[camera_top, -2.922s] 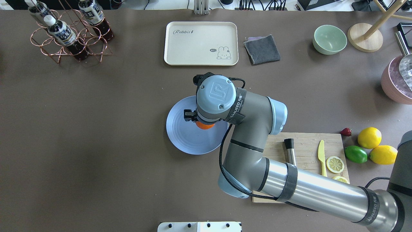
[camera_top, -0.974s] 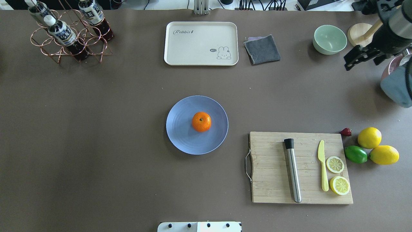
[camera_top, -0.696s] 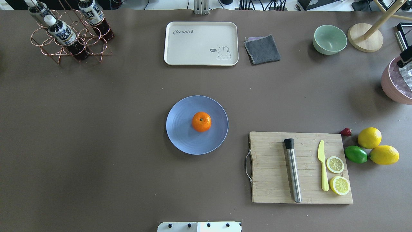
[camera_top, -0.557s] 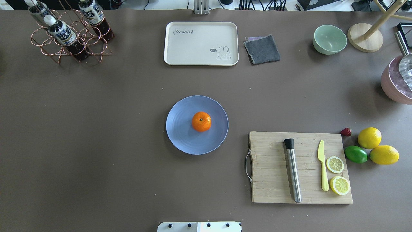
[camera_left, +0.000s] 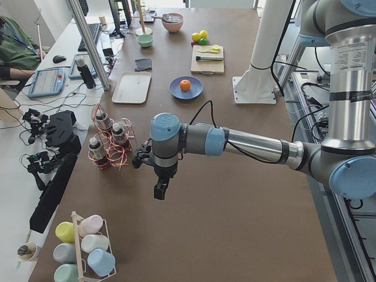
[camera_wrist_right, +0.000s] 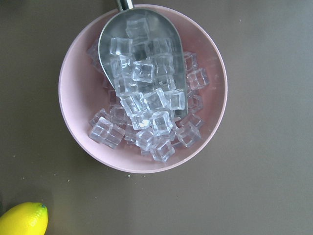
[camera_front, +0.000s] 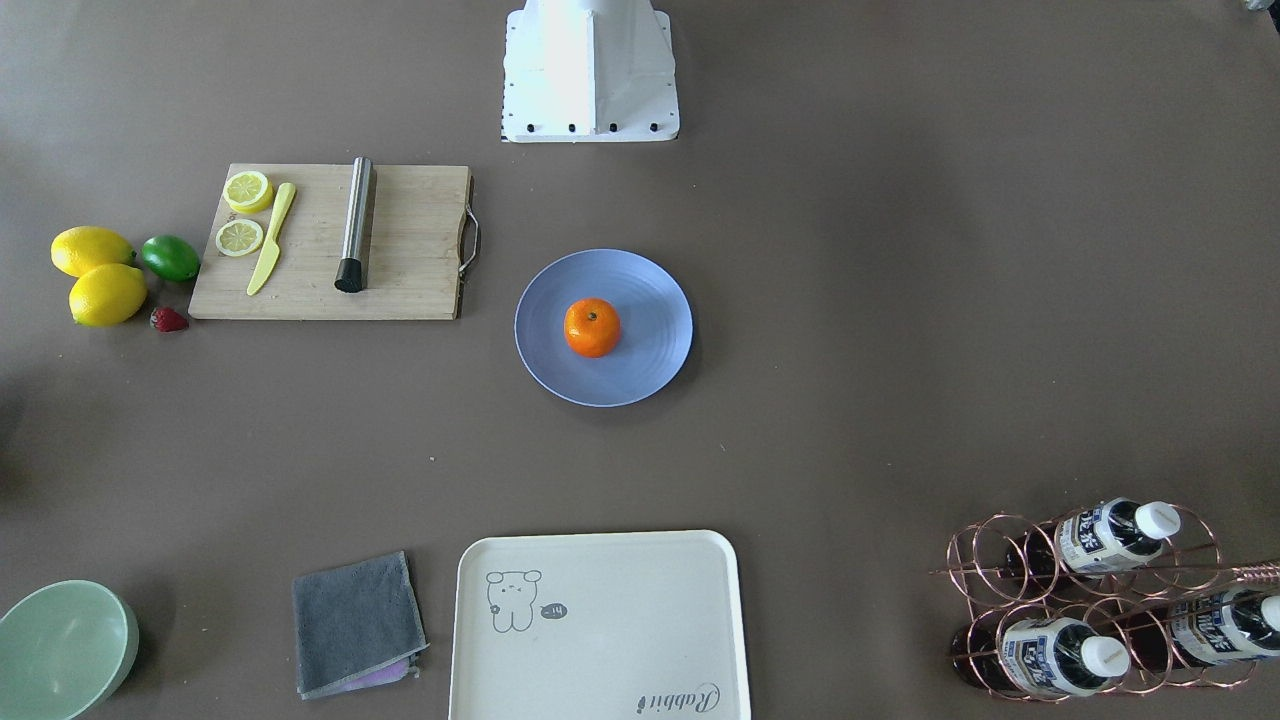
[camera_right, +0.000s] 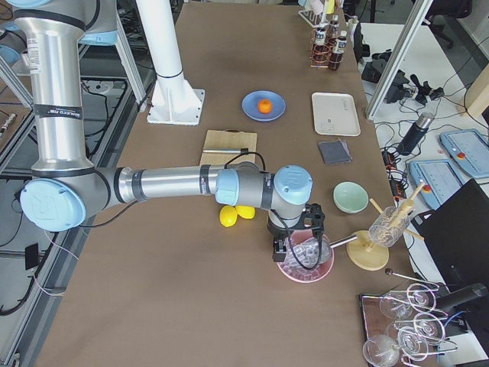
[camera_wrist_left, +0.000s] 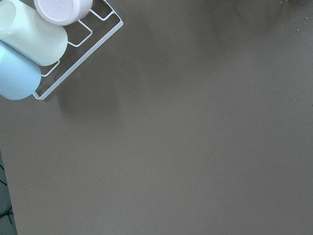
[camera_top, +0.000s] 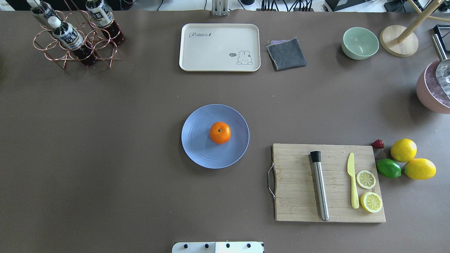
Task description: Pick orange to plate
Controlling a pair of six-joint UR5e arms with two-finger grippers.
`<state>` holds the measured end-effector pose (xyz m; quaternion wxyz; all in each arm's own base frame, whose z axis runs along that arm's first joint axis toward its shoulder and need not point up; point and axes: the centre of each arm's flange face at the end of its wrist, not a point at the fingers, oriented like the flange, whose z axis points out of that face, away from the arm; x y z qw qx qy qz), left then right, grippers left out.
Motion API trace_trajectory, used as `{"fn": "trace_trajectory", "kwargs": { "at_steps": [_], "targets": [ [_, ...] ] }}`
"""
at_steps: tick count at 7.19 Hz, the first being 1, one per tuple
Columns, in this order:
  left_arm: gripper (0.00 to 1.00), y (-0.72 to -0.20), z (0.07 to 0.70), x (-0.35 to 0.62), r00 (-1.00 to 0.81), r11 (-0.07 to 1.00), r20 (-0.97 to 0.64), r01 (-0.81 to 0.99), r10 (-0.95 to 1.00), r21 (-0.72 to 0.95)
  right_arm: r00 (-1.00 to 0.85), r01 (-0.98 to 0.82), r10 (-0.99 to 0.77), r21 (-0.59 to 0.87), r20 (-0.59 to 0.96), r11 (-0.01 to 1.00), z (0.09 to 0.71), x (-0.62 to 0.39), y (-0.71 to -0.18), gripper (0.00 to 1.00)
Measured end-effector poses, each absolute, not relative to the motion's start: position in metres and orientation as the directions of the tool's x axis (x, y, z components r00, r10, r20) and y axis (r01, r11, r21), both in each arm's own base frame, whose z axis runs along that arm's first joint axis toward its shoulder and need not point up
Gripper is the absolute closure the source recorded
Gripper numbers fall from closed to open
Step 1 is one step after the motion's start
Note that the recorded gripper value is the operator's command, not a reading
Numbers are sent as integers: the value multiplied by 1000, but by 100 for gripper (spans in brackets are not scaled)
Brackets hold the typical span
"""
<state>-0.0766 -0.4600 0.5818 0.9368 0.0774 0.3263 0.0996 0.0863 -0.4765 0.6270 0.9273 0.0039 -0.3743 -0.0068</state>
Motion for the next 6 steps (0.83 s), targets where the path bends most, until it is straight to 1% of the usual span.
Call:
{"fn": "trace_trajectory", "kwargs": {
  "at_steps": [2,6],
  "targets": [
    [2,-459,583,-77,761,969,-606,-133,234,208,719,-11,-10,27,695,1000,634,94,-465,0],
    [2,-458,584,-78,760,970,-608,-129,230,206,709,-19,-19,47,705,999,622,95,-474,0]
  ]
}}
